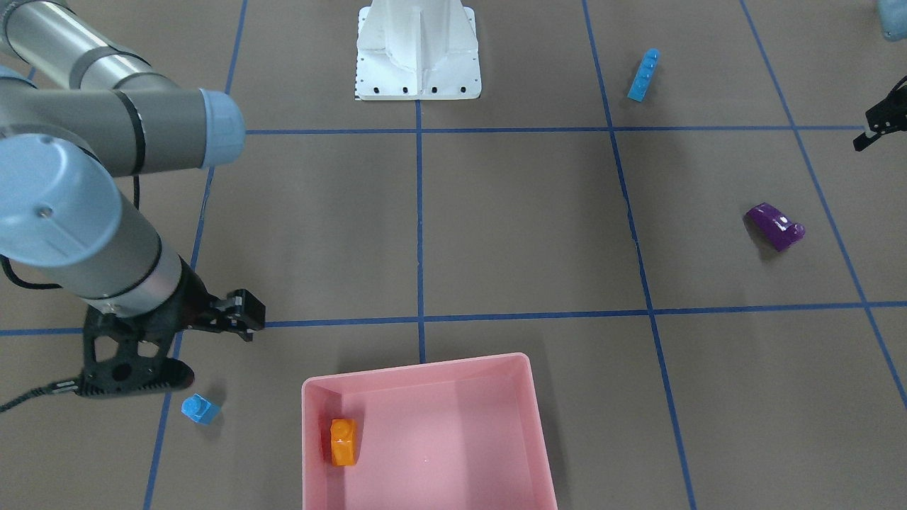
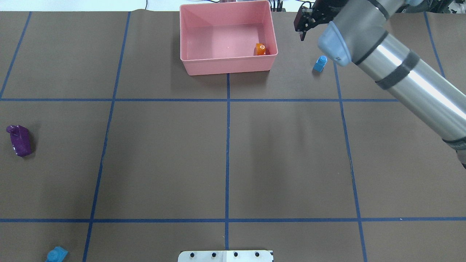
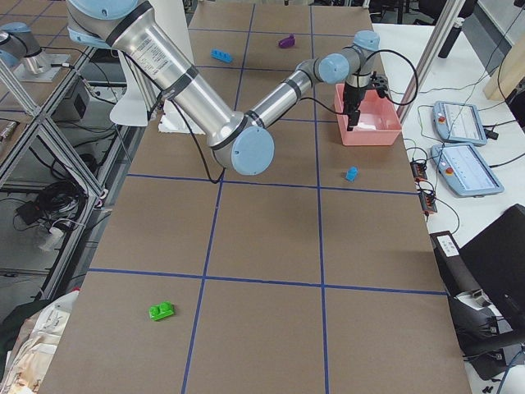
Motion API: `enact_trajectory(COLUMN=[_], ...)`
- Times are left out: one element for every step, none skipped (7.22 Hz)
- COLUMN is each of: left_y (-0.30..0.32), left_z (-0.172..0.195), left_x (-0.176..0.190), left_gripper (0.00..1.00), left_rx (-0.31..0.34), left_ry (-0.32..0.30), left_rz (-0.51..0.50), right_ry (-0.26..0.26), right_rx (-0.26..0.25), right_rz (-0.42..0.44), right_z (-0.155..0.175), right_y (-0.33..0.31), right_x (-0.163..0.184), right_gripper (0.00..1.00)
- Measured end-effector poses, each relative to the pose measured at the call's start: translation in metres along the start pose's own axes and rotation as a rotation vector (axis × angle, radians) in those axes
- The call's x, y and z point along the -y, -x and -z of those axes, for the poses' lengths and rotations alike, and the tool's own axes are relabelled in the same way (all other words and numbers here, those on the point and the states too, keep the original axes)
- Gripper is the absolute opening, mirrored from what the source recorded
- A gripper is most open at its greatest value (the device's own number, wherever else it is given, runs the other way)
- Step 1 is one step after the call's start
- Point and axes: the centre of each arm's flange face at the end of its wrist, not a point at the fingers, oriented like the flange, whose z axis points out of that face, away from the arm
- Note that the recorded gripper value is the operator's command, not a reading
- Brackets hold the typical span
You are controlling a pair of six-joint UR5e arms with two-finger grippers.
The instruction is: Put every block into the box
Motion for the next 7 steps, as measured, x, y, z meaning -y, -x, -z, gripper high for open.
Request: enact_trajectory(left_y=[-0.006,-0.005,0.0,0.003,0.001,-0.007,-0.019], left_z=[-0.018,-0.04,-0.062,-0.084,-0.102,-0.118,-0.131], left_x=[0.003,0.005,0.007,0.006,0.004,0.005,0.007], left_gripper=[1.0,1.0,1.0,1.0,1.0,1.0,1.0], left_rx=[0.063,0.114,0.125,0.121,0.126,0.134,0.133], left_ry=[0.0,-0.013,-0.035,-0.063,-0.083,-0.093,-0.093], left_rz=[0.054,0.117,0.187,0.26,0.314,0.358,0.396], right_ry=[0.008,0.017,0.02,0.021,0.028,0.038,0.05], right_rx=[-0.021,-0.043,-0.061,-0.078,-0.092,-0.088,-0.063], right_rz=[0.038,0.078,0.106,0.133,0.166,0.196,0.214], right_z=[0.014,0.028,0.041,0.05,0.057,0.061,0.063], right_y=[-0.044,-0.087,-0.13,-0.177,-0.223,-0.267,-0.306], right_x=[-0.036,-0.071,-0.101,-0.129,-0.152,-0.171,-0.19], right_gripper=[0.99,0.99,0.99,0.99,0.99,0.99,0.99])
